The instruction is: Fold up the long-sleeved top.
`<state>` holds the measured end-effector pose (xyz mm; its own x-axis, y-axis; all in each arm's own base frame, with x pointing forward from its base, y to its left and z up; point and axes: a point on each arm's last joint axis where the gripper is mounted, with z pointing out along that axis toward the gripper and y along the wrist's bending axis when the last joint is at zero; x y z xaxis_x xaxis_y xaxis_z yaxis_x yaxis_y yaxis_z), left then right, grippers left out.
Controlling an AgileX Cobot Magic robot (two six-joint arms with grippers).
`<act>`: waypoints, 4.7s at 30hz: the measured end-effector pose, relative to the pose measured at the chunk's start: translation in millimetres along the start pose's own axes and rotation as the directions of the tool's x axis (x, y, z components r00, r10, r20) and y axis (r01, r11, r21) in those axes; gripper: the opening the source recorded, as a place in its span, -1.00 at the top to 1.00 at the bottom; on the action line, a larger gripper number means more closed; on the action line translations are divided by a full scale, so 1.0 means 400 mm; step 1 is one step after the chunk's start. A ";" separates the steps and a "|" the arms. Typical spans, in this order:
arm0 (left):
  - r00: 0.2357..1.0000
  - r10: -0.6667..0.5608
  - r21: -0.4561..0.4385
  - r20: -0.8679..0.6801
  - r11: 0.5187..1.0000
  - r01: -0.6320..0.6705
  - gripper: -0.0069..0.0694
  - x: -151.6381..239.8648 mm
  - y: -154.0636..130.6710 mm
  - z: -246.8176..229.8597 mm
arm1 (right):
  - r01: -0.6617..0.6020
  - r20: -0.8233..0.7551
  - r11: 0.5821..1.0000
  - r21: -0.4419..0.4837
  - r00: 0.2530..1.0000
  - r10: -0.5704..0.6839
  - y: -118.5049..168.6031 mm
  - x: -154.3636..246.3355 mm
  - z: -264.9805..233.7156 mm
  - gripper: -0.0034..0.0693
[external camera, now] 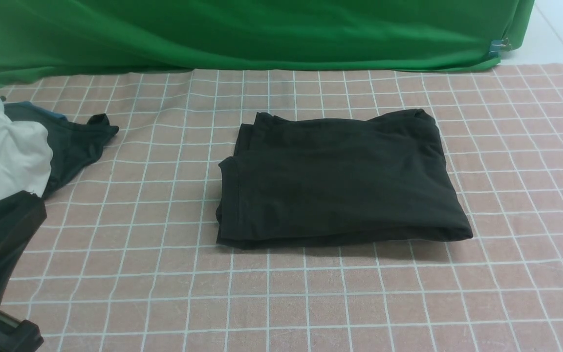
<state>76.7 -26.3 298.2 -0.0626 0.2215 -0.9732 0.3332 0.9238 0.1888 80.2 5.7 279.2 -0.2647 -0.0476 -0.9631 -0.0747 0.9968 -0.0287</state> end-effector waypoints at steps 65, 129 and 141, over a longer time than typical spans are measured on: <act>1.000 0.001 0.000 0.000 1.000 -0.001 0.77 0.000 0.000 0.000 | -0.033 0.107 0.996 0.088 0.994 0.023 -0.004 0.234 0.000 0.48; 0.985 -0.165 -0.307 -0.045 0.941 0.143 0.77 0.281 -0.015 -0.032 | -0.034 0.107 0.996 0.088 0.994 0.024 -0.004 0.234 0.000 0.25; 0.992 -0.104 -0.320 -0.070 0.944 0.076 0.77 0.282 -0.012 -0.034 | -0.034 0.107 0.996 0.088 0.994 0.024 -0.004 0.234 0.000 0.25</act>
<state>55.4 -1.5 189.1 -0.1621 0.1458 -0.9759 0.0091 0.9892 0.1463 55.5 -0.4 189.2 -0.1621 -0.0163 -0.9866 0.0190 0.9996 -0.0197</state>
